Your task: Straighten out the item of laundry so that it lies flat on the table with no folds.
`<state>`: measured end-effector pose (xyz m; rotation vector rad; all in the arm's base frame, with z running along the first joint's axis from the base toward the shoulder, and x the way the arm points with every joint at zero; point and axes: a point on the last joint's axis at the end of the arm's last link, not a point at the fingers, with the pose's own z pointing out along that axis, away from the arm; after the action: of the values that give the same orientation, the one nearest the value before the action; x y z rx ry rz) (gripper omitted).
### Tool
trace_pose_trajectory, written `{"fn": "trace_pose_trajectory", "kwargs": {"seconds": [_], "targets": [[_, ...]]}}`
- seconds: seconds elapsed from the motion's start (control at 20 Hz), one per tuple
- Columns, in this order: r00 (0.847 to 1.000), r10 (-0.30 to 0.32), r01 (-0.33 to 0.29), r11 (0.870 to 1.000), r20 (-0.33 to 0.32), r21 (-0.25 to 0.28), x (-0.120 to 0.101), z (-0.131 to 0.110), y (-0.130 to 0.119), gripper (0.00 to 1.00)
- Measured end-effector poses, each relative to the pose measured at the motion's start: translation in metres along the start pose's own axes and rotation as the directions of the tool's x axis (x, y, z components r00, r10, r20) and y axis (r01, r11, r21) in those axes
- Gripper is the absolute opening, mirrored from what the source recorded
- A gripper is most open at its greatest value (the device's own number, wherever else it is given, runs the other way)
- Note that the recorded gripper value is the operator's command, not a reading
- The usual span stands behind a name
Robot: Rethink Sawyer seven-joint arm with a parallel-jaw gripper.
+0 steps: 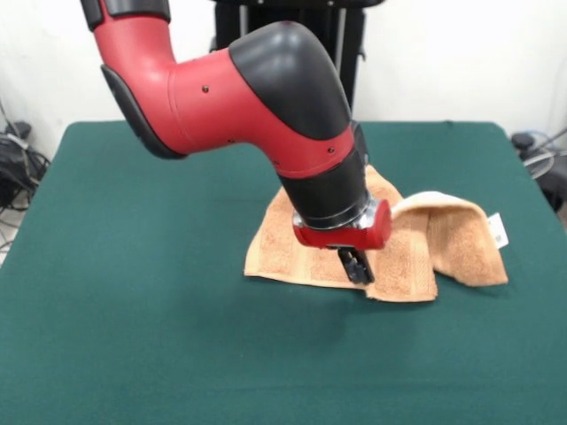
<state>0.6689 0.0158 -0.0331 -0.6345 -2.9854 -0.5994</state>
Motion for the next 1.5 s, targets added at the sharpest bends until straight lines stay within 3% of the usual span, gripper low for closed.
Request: {"fn": "trace_pose_trajectory", "kwargs": {"seconds": [0.45, 0.5, 1.5], "targets": [[0.999, 0.027, -0.027, 1.0, -0.021, -0.016, 0.005, 0.0, 0.004, 0.0], [0.999, 0.028, -0.029, 0.999, -0.021, -0.018, 0.005, 0.0, 0.007, 1.0], [0.999, 0.026, -0.025, 0.999, 0.021, -0.028, 0.0, -0.002, 0.011, 1.0]]}}
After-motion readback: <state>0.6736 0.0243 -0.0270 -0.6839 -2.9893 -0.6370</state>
